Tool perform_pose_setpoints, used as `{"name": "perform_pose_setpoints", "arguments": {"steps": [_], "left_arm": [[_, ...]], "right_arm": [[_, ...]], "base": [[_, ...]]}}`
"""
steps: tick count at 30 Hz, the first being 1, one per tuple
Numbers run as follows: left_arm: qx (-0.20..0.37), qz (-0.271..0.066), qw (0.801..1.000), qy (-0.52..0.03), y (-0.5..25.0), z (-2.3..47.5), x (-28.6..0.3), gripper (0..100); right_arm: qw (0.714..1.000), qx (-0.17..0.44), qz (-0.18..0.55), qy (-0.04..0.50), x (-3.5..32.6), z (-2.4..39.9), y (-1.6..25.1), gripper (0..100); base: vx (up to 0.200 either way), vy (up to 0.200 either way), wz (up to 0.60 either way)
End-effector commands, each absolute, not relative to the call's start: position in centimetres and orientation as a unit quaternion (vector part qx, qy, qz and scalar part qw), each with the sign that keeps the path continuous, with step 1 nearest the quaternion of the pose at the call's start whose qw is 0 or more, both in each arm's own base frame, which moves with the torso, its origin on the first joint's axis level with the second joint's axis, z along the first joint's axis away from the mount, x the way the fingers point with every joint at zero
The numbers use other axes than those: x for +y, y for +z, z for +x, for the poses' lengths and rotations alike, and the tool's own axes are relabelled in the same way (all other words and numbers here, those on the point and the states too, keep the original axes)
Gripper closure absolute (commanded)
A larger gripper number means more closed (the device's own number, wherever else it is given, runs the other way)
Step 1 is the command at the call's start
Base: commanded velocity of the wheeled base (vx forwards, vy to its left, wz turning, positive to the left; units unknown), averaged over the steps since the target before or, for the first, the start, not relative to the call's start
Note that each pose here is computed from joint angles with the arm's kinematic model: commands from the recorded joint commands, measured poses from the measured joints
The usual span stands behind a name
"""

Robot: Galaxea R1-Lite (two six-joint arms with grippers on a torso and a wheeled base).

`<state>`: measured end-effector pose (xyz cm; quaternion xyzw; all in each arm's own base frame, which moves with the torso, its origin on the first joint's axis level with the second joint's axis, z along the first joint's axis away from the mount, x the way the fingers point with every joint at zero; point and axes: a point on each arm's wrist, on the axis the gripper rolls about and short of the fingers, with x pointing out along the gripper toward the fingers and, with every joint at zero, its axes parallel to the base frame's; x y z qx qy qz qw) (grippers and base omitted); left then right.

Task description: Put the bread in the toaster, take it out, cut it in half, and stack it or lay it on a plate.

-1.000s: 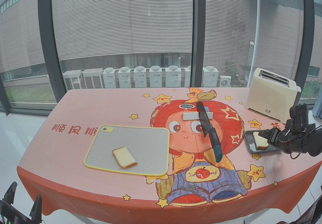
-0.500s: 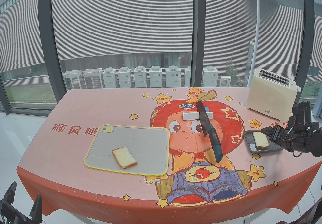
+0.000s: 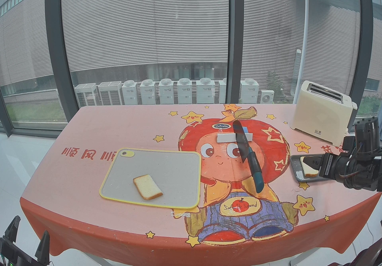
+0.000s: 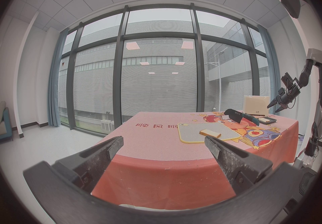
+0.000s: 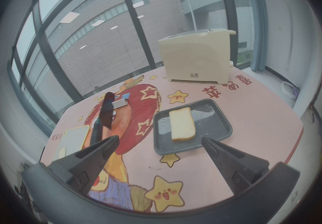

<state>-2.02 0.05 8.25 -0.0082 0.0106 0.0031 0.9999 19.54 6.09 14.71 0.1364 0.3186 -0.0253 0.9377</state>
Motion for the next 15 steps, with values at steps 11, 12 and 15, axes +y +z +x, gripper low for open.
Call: {"name": "perform_pose_setpoints", "arguments": {"steps": [11, 12, 15], "left_arm": [[0.021, -0.003, 1.0, 0.002, 7.75, -1.89, 0.04, 0], [0.02, -0.004, 1.0, 0.002, 7.76, -1.89, 0.04, 0], [0.021, -0.004, 1.0, 0.002, 7.75, -1.89, 0.04, 0]], "right_arm": [[0.951, 0.29, 0.108, 0.002, 6.6, 17.52, 15.96, 0], [0.951, 0.289, 0.108, 0.002, 6.59, 17.49, 15.99, 0], [0.951, 0.29, 0.107, 0.002, 6.59, 17.5, 15.92, 0]], "base": [[0.0, 0.0, 0.0], [0.0, 0.0, 0.0], [0.0, 0.0, 0.0]]}}
